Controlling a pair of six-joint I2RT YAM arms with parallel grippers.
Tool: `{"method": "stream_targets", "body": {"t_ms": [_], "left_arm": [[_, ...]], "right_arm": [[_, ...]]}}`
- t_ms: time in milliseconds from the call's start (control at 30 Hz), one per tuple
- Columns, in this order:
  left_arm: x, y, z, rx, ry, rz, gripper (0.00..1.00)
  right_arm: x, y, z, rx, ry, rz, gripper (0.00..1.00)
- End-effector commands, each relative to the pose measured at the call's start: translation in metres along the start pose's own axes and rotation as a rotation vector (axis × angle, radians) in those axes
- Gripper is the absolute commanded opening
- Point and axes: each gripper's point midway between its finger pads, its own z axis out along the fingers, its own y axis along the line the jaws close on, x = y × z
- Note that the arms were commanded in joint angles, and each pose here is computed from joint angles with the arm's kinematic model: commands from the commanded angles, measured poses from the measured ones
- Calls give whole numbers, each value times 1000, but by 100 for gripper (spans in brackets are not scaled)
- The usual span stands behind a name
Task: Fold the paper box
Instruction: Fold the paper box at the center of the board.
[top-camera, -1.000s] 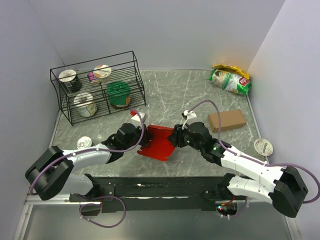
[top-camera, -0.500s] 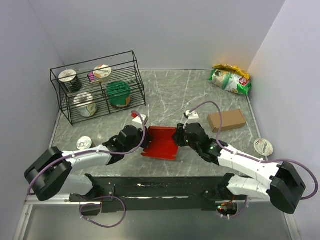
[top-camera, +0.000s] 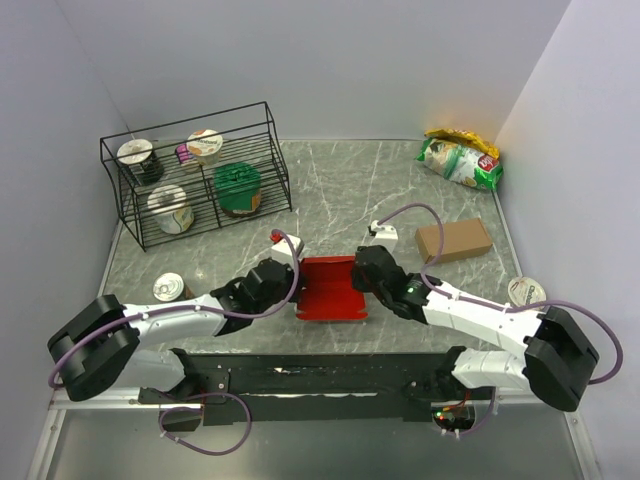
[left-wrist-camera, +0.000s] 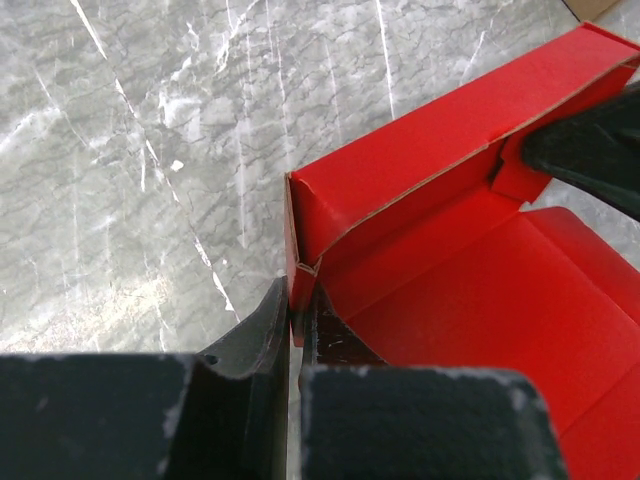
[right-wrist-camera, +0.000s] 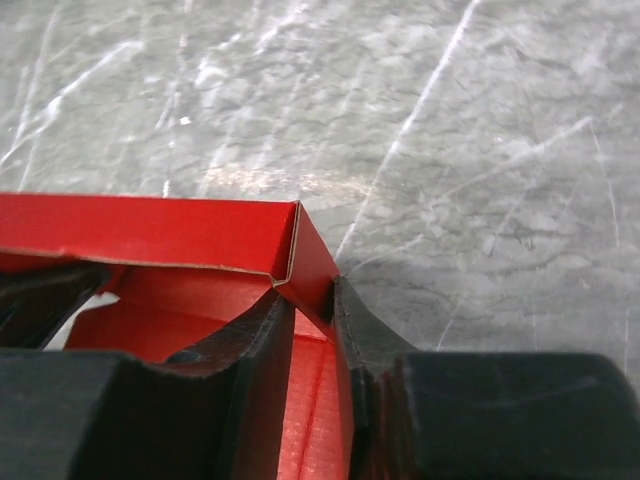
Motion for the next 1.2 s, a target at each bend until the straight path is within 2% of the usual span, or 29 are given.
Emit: {"method": "stream_targets", "body": {"t_ms": [0,100,300,433,733,867,1000,1167], "left_arm": [[-35,-3,-3,-61,-94,-27,1],[-36,-2,-3,-84,-93,-28,1],[-36,-8,-5,-65,-98,-40,1],[-35,-8,-6,-80,-97,-49,1],[-42,11,-12,-198,-121,-33,1],[-45,8,-12,-183,-131,-30,1],[-42,7,-9,-181,-121,-31,1],[-44,11,-11,-204,-123,-15,1]], "right_arm": [[-7,-46,2,254,-48,-10,27],[-3,-53,5,298,-46,-9,26],[1,-48,14,267,-52,-7,24],[3,-57,18,339,-44,-14,17],[14,-77,24,447,0,0,10],[15,-83,25,460,-2,18,9],[17,-94,25,535,12,1,1],[19,-104,23,584,19,-13,0]]}}
